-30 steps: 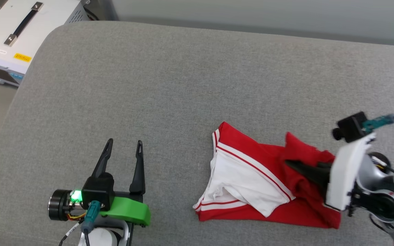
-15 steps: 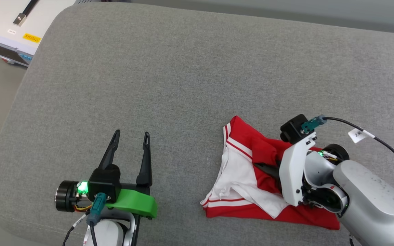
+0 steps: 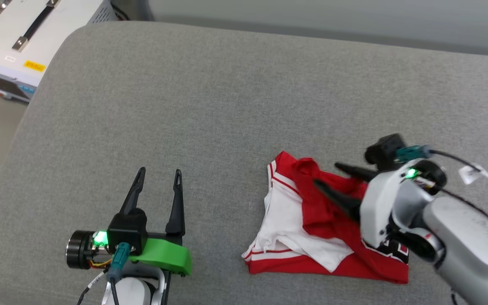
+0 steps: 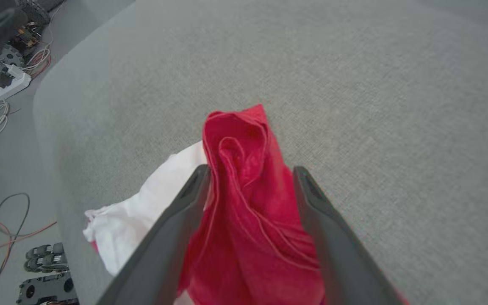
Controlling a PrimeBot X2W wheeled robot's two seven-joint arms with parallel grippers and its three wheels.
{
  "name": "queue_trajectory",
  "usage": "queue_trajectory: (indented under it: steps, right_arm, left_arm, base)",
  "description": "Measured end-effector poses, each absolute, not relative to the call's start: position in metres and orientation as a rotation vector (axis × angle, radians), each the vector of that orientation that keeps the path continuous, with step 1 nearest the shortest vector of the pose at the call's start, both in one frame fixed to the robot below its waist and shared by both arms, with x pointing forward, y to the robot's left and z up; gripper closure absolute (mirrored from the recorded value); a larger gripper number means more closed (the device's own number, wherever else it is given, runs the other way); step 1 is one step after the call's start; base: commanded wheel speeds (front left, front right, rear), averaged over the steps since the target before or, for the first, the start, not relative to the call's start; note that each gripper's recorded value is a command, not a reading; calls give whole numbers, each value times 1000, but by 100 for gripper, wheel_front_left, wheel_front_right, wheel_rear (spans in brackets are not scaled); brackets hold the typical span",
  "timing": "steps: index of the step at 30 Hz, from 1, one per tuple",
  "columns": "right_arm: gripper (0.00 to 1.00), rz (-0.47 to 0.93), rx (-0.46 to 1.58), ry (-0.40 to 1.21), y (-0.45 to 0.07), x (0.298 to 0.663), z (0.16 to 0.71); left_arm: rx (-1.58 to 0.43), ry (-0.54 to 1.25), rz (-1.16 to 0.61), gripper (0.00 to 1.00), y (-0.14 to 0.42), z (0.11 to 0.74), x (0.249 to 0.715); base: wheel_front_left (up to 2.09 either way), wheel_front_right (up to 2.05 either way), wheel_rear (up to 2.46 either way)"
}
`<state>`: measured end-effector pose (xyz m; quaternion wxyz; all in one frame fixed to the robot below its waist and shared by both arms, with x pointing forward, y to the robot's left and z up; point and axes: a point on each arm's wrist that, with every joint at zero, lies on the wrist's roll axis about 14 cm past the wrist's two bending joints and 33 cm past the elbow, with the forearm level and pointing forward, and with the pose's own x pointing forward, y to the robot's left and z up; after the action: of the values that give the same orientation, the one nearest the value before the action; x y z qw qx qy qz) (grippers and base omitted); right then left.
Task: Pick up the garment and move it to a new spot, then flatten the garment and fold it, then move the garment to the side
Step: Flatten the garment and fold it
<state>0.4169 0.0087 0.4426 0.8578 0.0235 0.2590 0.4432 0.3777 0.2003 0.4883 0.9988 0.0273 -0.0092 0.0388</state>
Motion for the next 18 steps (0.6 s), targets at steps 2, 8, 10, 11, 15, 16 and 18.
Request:
queue_trajectory:
  steps: [2,8,10,11,15,16,18]
  right_arm:
    - [0,893,55,447,-5,428,464]
    - [0,690,15,133,-68,458,523]
    - [0,615,-10,42,-90,461,538]
    - [0,583,-11,5,-98,460,544]
    - [0,439,-36,-135,-133,452,564]
    - [0,403,-39,-160,-141,448,567]
    - [0,346,-42,-197,-153,440,570]
  left_arm:
    - [52,-22,75,0,199,489,376]
    - [46,-32,46,0,190,492,372]
    - [47,-40,32,0,185,494,373]
    - [46,-44,26,0,184,495,373]
    - [43,-60,1,0,176,500,375]
    - [44,-64,-5,0,174,501,375]
    - [45,-72,-17,0,170,503,375]
  base:
    - [0,0,0]
    - [0,0,0]
    - [0,0,0]
    - [0,0,0]
    - [0,0,0]
    - [0,0,0]
    - [0,0,0]
